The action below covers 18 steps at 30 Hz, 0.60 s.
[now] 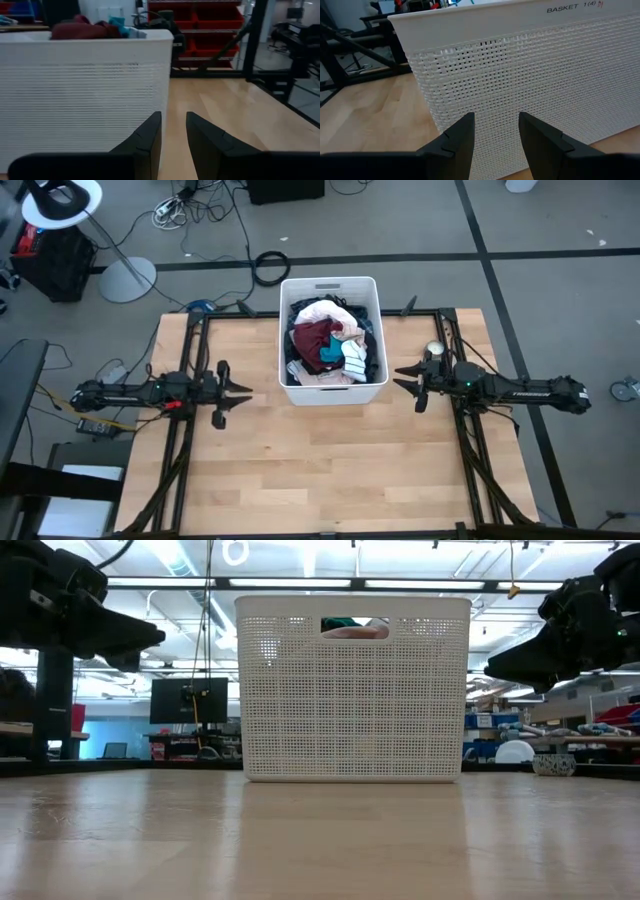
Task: Sort clothes
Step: Return to Home Position
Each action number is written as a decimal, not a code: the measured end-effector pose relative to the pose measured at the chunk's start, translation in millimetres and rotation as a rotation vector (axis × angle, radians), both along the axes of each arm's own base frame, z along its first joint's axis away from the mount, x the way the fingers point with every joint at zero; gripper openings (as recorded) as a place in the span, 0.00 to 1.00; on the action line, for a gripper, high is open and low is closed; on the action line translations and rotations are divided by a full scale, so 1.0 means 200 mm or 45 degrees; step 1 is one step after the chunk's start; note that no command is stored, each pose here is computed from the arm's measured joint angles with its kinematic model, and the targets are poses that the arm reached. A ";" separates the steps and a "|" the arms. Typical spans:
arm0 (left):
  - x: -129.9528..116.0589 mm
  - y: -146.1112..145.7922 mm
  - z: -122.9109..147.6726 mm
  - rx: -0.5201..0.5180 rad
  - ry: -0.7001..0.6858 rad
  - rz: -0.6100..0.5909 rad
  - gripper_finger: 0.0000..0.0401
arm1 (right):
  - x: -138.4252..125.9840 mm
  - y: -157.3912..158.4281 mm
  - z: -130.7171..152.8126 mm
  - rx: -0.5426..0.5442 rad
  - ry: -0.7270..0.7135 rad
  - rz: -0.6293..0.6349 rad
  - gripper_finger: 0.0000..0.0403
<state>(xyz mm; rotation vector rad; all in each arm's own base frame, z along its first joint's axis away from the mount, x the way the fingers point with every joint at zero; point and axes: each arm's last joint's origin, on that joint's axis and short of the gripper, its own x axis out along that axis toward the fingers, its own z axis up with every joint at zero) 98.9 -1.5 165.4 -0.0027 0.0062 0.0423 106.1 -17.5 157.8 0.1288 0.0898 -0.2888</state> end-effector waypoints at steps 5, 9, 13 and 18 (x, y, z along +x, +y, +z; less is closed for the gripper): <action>0.00 -0.01 -0.01 -0.006 0.022 -0.069 0.24 | 0.00 0.00 0.00 0.000 0.000 0.000 0.39; 0.00 -0.01 0.00 -0.008 -0.001 -0.068 0.24 | 0.00 0.00 0.00 0.000 0.001 0.000 0.39; 0.00 -0.01 0.02 -0.010 -0.045 -0.069 0.24 | 0.00 0.00 0.00 0.000 0.000 0.000 0.39; 0.00 -0.01 0.02 -0.011 -0.049 -0.069 0.24 | 0.00 0.00 0.00 0.000 0.001 0.000 0.39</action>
